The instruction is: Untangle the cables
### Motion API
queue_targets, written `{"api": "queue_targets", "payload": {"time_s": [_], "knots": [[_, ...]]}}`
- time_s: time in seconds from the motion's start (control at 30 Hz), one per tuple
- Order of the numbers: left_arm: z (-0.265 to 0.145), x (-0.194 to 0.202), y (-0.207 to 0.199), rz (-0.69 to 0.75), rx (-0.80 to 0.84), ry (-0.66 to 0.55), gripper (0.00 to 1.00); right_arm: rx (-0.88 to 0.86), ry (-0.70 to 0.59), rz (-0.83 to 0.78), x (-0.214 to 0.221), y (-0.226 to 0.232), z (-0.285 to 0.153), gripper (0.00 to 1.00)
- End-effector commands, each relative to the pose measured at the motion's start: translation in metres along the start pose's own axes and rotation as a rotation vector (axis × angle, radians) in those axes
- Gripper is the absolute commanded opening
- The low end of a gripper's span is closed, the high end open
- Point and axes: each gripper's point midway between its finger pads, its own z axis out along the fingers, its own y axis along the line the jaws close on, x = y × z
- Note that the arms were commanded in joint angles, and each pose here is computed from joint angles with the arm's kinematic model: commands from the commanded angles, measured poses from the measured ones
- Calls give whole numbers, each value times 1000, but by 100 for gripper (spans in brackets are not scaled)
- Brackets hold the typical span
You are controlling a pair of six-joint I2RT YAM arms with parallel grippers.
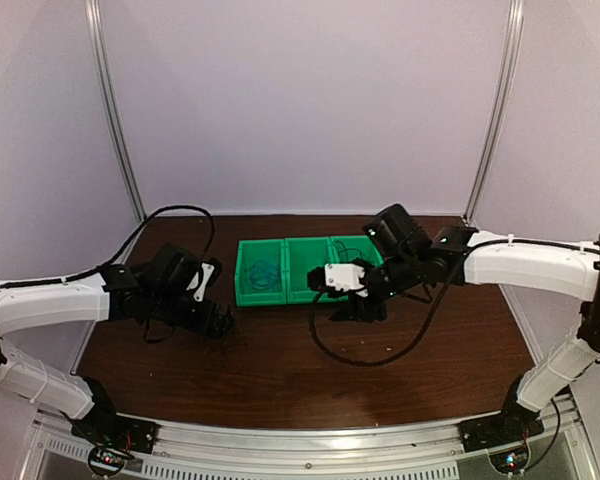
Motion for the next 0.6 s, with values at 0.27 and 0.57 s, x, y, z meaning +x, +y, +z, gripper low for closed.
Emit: {"api": "queue_targets", "payload": {"time_s": [0.27,0.57], "knots": [[8,13,22,-165,-4,-39,93,68,146,-468,-56,54,123,53],[-17,0,30,-201,2,-125,93,73,184,-518,-69,63,185,61]]}}
